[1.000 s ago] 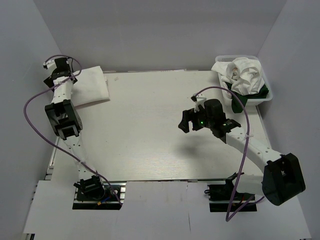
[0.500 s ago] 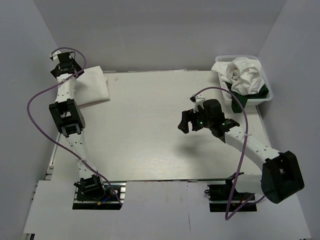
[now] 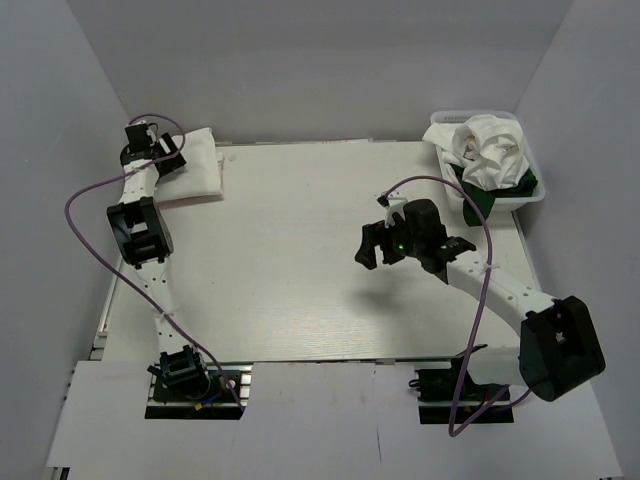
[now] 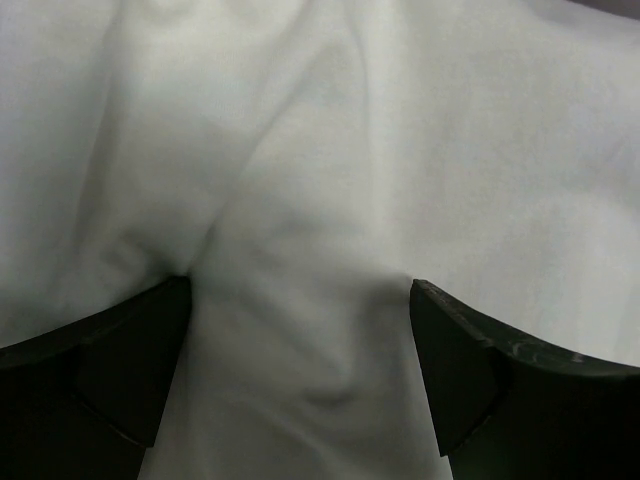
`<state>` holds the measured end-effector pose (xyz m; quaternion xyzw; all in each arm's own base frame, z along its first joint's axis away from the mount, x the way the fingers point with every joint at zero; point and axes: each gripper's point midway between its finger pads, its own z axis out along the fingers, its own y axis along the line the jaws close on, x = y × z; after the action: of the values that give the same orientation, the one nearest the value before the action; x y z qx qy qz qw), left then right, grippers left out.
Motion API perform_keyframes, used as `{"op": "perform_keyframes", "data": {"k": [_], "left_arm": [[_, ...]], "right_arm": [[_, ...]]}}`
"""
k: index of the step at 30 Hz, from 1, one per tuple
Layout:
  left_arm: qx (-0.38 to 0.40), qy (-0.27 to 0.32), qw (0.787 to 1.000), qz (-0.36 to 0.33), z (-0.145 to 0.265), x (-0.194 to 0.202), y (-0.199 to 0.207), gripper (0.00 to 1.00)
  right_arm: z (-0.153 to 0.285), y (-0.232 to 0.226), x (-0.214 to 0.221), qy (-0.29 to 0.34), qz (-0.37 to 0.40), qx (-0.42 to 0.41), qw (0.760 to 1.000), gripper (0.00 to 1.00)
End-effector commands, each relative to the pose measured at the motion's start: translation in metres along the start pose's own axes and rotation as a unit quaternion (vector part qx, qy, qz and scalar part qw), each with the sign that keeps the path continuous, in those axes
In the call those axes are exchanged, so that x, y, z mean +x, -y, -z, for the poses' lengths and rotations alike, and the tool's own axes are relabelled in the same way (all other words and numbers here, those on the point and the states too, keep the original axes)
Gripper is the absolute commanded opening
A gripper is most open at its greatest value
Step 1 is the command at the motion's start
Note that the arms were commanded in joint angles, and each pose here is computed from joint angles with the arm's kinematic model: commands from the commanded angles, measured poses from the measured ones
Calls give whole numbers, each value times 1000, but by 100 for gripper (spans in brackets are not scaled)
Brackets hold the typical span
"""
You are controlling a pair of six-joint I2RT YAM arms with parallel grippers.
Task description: Fold and stack the t-shirts
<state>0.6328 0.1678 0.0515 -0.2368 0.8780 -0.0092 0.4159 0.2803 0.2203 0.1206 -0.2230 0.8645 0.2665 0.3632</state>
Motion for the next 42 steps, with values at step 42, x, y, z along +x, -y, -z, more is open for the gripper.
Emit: {"op": "perform_keyframes", "data": {"k": [42], "left_arm": [[263, 28, 963, 44, 383, 181, 135, 100]], "right_arm": [[43, 11, -39, 183, -82, 69, 977, 90]]}}
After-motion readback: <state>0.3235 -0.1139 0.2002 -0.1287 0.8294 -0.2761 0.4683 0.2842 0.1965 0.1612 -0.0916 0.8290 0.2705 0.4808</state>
